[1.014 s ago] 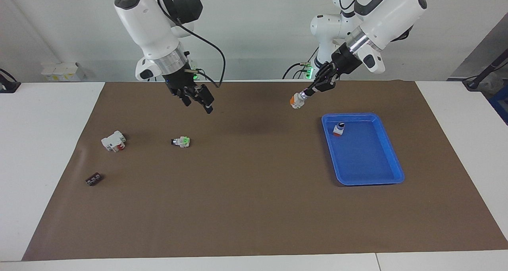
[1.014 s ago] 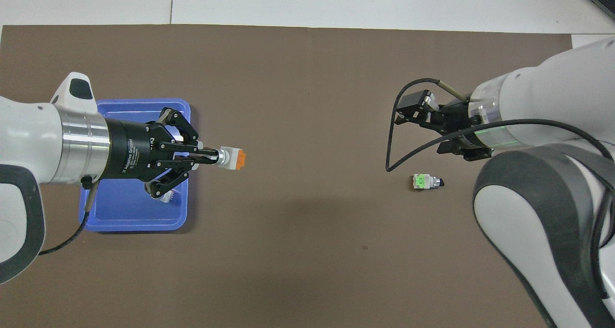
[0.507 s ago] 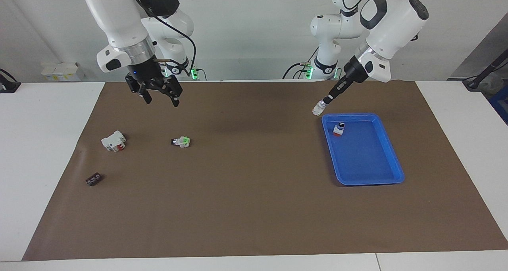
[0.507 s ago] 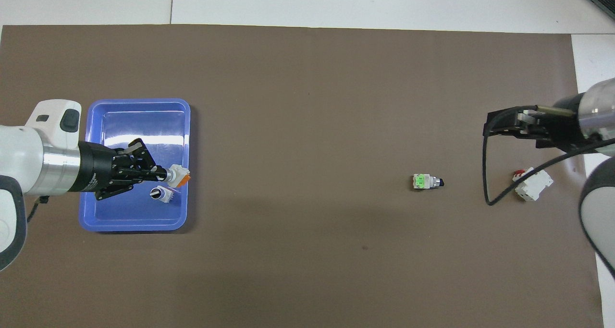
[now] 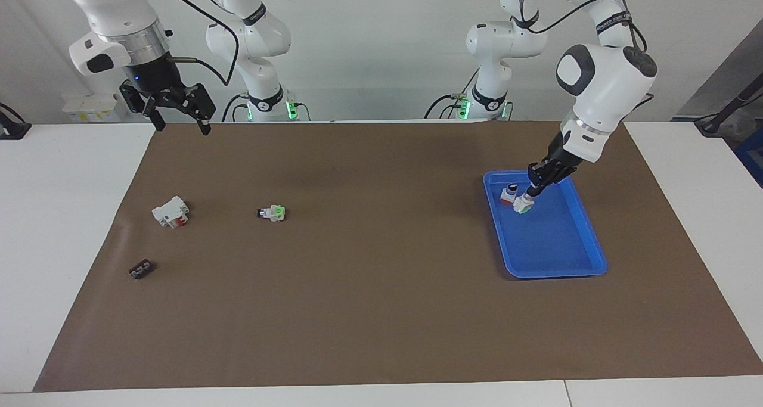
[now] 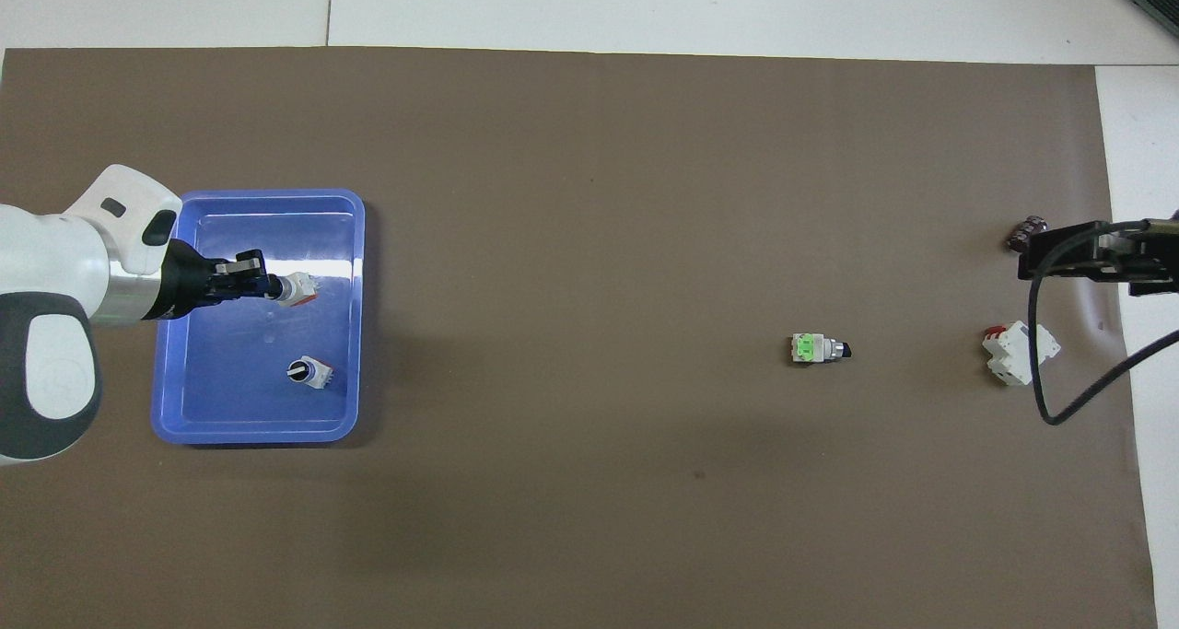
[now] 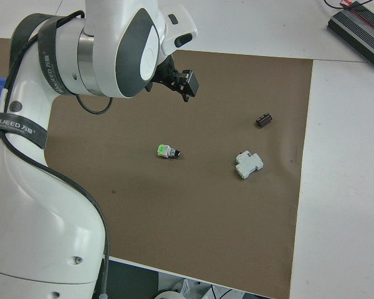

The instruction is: Turn and place switch with both arms

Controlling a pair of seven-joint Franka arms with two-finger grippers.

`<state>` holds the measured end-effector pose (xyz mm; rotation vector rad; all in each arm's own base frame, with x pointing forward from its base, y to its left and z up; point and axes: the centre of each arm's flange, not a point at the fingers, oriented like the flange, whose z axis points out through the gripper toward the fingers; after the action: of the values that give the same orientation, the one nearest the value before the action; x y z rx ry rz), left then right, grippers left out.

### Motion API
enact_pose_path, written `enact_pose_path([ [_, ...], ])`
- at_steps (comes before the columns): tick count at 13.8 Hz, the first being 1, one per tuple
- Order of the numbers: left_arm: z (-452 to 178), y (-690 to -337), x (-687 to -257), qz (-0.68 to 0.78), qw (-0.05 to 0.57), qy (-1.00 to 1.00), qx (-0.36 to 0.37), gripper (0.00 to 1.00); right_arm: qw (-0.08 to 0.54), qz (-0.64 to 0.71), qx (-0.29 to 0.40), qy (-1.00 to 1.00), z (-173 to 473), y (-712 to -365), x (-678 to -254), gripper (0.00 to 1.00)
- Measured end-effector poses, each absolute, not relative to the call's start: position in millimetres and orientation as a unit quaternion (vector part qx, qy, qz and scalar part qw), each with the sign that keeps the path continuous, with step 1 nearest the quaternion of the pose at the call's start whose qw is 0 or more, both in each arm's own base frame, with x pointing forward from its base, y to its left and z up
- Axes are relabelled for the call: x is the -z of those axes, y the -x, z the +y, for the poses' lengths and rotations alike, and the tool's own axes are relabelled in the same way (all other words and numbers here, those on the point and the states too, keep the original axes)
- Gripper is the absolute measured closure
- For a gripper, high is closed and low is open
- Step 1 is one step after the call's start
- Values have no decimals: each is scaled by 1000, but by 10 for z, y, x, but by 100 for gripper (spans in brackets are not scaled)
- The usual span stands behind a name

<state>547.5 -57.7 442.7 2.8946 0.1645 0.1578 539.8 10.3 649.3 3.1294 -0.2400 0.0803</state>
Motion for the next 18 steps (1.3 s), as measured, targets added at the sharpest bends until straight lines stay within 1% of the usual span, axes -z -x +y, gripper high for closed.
enact_pose_path([
  [3, -604, -5520, -4245, -57, 110, -991, -57, 89, 3, -75, -13, -997, 142, -5494, -6442, 0],
  [7, -584, -5398, -3993, -138, 93, -985, -37, 89, 7, -74, -9, -997, 145, -5389, -6369, 0],
  [10, -565, -5289, -3810, -170, 73, -983, -16, 89, 11, -67, -12, -998, 211, -5339, -6390, 0],
  [13, -586, -5238, -3772, -178, 70, -981, -11, 89, 11, -67, -11, -998, 218, -5321, -6389, 0],
  [14, -609, -5235, -3779, -181, 70, -981, -12, 82, 11, -66, -12, -998, 219, -5319, -6392, 0],
  [15, -640, -5230, -3794, -184, 70, -980, -13, 82, 11, -66, -12, -998, 223, -5317, -6394, 0],
  [16, -668, -5228, -3816, -186, 70, -980, -15, 77, 11, -66, -12, -998, 222, -5316, -6396, 0],
  [18, -707, -5247, -3901, -190, 70, -979, -21, 57, 11, -68, -11, -998, 204, -5305, -6404, 0],
])
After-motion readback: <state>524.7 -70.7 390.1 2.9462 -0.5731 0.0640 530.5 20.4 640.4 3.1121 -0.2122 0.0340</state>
